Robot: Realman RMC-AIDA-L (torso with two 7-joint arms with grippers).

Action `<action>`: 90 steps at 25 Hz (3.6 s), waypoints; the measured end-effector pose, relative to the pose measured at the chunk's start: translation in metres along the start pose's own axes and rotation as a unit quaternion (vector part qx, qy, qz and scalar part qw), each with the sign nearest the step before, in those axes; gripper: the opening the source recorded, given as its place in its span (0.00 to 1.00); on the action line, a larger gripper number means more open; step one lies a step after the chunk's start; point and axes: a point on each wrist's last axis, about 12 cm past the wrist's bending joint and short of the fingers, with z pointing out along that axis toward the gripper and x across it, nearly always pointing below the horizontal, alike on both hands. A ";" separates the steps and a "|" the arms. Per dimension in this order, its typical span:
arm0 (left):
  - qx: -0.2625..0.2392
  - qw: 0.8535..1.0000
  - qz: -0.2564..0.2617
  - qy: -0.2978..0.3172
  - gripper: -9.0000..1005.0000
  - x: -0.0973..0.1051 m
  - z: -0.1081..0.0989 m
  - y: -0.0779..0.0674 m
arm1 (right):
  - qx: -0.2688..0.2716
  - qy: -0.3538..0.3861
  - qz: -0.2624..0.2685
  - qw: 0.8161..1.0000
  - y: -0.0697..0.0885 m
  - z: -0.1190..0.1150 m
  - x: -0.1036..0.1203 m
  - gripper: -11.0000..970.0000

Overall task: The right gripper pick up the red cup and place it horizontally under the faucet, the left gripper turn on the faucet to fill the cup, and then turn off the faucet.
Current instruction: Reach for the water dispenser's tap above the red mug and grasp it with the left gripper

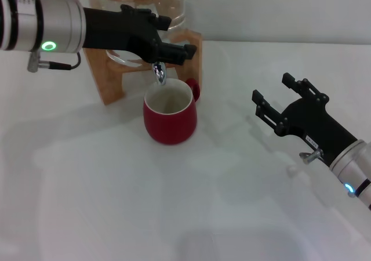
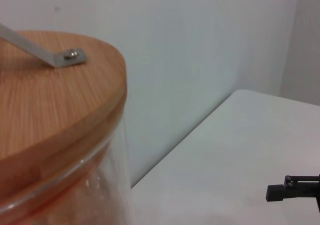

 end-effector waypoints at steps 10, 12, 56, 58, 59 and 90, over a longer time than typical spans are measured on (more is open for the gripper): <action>0.004 1.000 0.010 0.001 0.86 -0.001 0.011 0.003 | -0.002 0.000 -0.001 1.000 0.000 0.000 0.000 0.75; 0.004 1.000 0.011 0.001 0.86 -0.001 0.014 0.003 | -0.002 0.000 -0.001 1.000 0.001 0.000 0.000 0.75; -0.002 0.999 0.027 0.021 0.86 -0.002 0.041 0.003 | 0.002 -0.003 0.001 1.000 -0.001 0.002 -0.002 0.75; -0.003 0.999 0.028 0.025 0.86 -0.001 0.041 0.004 | 0.003 -0.003 0.001 1.000 -0.001 0.002 -0.002 0.75; -0.004 0.999 0.029 0.027 0.86 0.000 0.041 0.004 | 0.003 -0.003 0.001 1.000 -0.001 0.002 -0.002 0.75; 0.008 0.999 0.037 0.039 0.86 0.001 0.046 -0.002 | 0.002 -0.003 0.000 1.000 -0.002 0.001 -0.002 0.75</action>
